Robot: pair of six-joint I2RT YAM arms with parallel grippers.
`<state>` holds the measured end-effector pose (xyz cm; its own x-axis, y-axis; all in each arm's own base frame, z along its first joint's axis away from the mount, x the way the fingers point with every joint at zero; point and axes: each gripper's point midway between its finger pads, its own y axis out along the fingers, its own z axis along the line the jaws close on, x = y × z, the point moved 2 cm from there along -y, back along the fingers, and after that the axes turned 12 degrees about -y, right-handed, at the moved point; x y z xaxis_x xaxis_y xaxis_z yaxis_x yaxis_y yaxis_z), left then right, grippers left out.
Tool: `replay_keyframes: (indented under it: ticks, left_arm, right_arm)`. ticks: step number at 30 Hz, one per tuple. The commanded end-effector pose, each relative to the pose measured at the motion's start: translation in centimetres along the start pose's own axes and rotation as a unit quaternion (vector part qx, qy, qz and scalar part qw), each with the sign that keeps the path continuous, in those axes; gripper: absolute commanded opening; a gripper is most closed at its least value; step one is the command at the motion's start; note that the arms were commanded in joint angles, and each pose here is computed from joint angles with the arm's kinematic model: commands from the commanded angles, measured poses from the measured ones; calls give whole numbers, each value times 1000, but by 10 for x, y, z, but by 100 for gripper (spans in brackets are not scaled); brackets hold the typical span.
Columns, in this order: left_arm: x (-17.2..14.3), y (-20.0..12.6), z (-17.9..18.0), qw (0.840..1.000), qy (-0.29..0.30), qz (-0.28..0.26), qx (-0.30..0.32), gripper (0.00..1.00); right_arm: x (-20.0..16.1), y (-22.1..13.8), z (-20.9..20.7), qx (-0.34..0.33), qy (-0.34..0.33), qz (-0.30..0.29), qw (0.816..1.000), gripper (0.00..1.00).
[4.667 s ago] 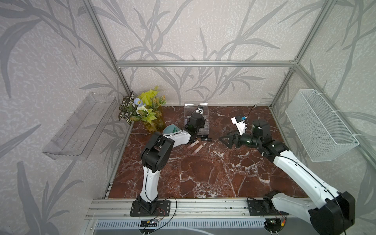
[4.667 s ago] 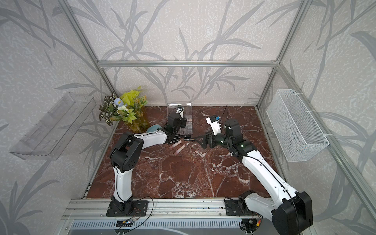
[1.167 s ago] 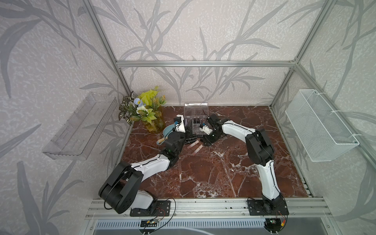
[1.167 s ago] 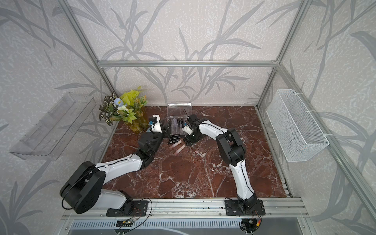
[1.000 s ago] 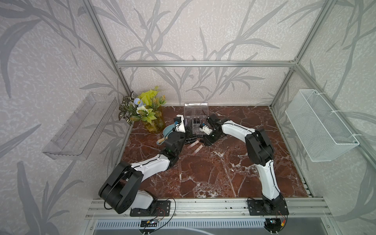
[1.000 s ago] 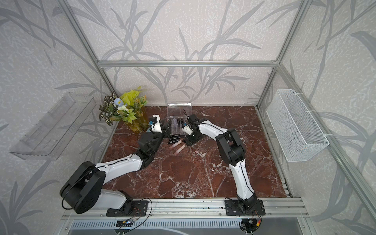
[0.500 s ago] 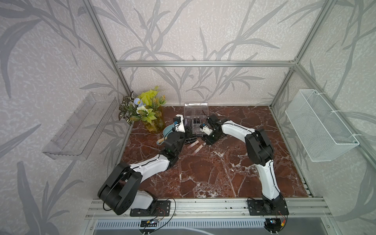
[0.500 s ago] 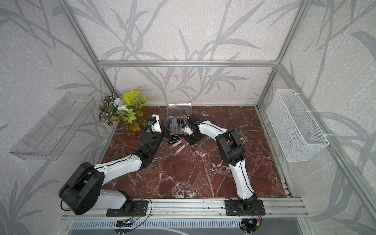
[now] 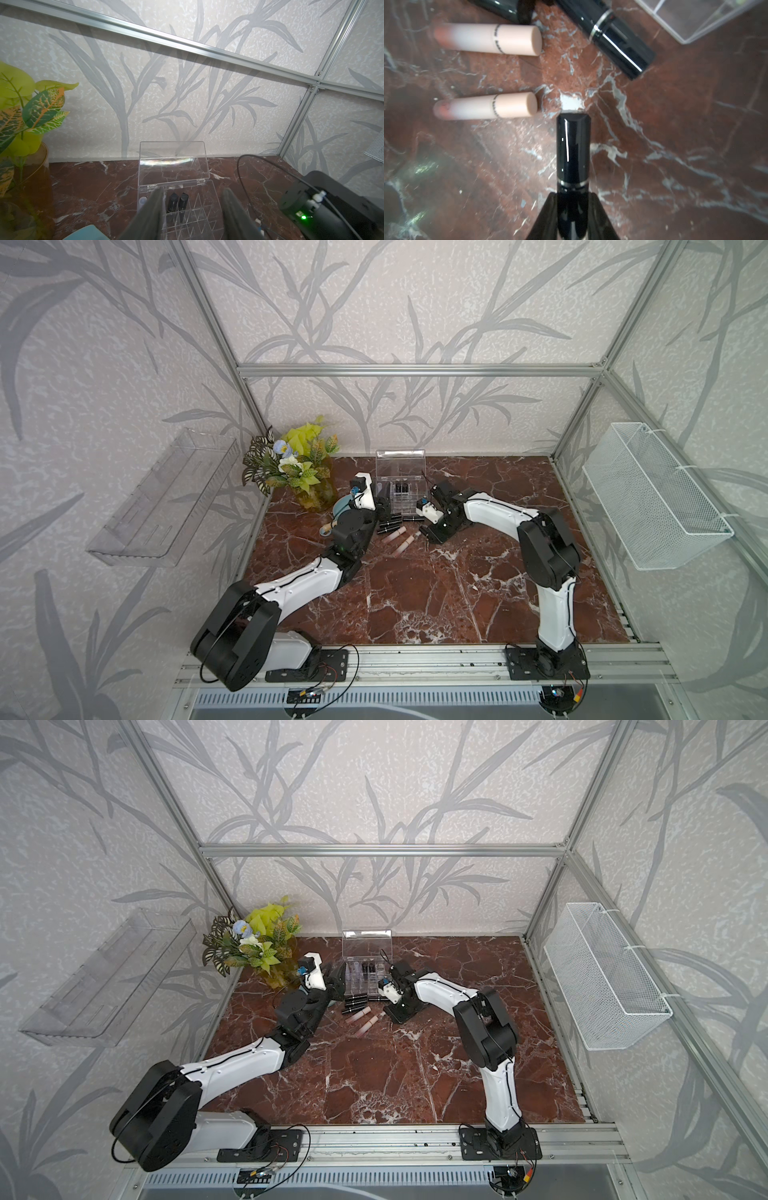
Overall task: Arrange the lipsticks in the organizer
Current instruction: Pick up the lipstick at the center of the board.
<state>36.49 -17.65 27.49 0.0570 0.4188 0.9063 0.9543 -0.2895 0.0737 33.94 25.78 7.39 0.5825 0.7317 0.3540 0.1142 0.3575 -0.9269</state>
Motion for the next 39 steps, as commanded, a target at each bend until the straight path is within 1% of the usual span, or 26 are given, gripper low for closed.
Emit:
replay_keyframes:
  ticks: [1,3,5,6,9,11,13,16,19,22,25,26,29,33,36,39]
  left_arm:
    - [10,8,-15,999,-9,30,-45,60]
    - [9,16,-17,995,-24,67,-75,70]
    - [7,23,-18,986,-54,111,-112,77]
    - [8,24,-18,980,-72,127,-136,79]
    - [12,20,-25,959,-117,164,-201,82]
    - [13,16,-36,942,-128,192,-242,82]
    - [15,9,-50,924,-131,223,-282,79]
    - [17,-1,-68,895,-140,255,-338,77]
    - [14,-8,-80,867,-155,278,-384,76]
    - [1,-10,-86,840,-161,311,-414,75]
    - [-9,-12,-91,819,-167,331,-438,74]
    - [-11,-13,-92,815,-167,334,-443,72]
    - [-14,-14,-95,813,-162,336,-446,69]
    - [-17,-17,-99,807,-155,344,-454,63]
    - [-18,-20,-104,800,-152,350,-463,62]
    - [-20,-22,-108,797,-148,353,-467,59]
  right_arm:
    - [15,-38,10,-6,0,-67,998,24]
    - [15,-53,18,0,-2,-87,996,24]
    - [14,-65,25,10,-3,-101,995,24]
    - [17,-81,31,12,-8,-120,993,24]
    - [17,-104,45,29,-13,-154,987,24]
    - [18,-121,55,41,-18,-182,982,24]
    - [19,-135,63,52,-23,-211,976,24]
    - [21,-158,74,59,-33,-251,966,24]
    - [25,-175,83,75,-44,-275,958,23]
    - [29,-186,88,85,-51,-288,953,23]
    - [32,-192,91,87,-55,-298,949,23]
    - [32,-193,92,89,-57,-299,948,23]
    - [34,-195,92,91,-60,-302,947,23]
    - [40,-199,94,98,-66,-311,943,23]
    - [43,-201,94,99,-68,-311,943,23]
    - [45,-202,94,99,-70,-312,942,23]
